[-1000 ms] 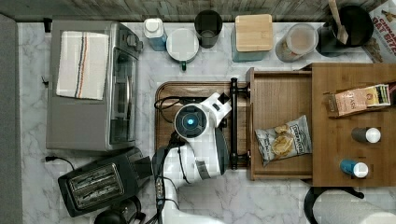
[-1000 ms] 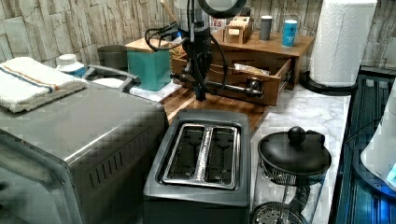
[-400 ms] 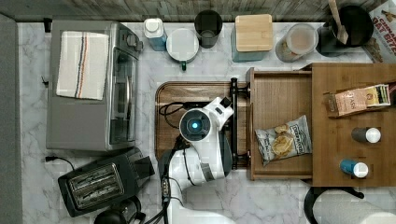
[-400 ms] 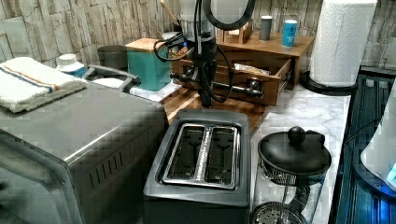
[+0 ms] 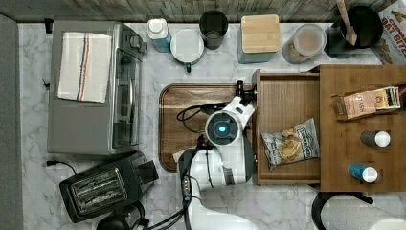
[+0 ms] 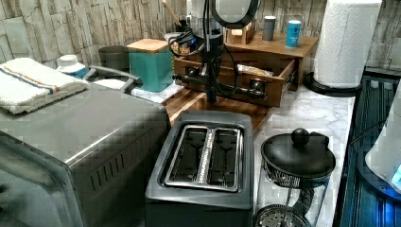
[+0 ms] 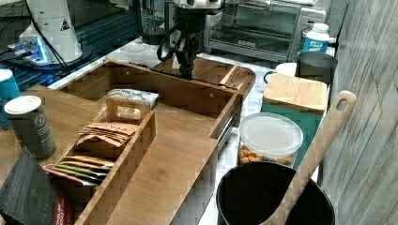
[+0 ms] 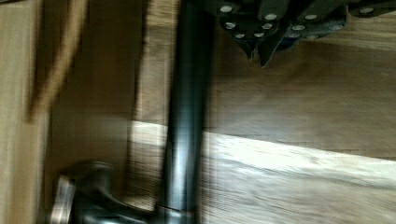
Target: Close the drawer.
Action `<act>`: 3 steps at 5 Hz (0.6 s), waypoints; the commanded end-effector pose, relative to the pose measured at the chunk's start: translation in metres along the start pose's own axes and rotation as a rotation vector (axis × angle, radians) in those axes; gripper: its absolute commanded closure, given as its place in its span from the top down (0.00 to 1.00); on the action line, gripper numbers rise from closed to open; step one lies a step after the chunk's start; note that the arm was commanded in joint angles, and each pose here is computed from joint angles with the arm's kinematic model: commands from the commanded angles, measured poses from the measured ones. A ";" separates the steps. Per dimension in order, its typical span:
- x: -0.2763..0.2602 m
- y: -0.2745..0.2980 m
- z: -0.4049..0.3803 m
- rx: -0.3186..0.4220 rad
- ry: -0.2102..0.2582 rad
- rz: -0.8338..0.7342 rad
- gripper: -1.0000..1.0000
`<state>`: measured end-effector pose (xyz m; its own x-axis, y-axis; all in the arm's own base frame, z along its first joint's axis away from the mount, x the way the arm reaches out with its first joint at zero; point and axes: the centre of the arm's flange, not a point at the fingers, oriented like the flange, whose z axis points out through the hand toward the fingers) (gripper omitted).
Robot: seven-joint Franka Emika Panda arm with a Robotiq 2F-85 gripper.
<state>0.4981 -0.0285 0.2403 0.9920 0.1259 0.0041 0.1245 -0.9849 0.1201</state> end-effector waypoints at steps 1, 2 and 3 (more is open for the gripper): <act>0.002 0.144 -0.031 0.004 0.035 0.145 0.00; -0.001 0.211 -0.036 -0.003 0.105 0.122 0.00; -0.007 0.255 -0.055 -0.038 0.066 0.086 0.00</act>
<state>0.5037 -0.1270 0.2477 0.9654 0.2510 -0.0700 0.2545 -0.9660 0.0456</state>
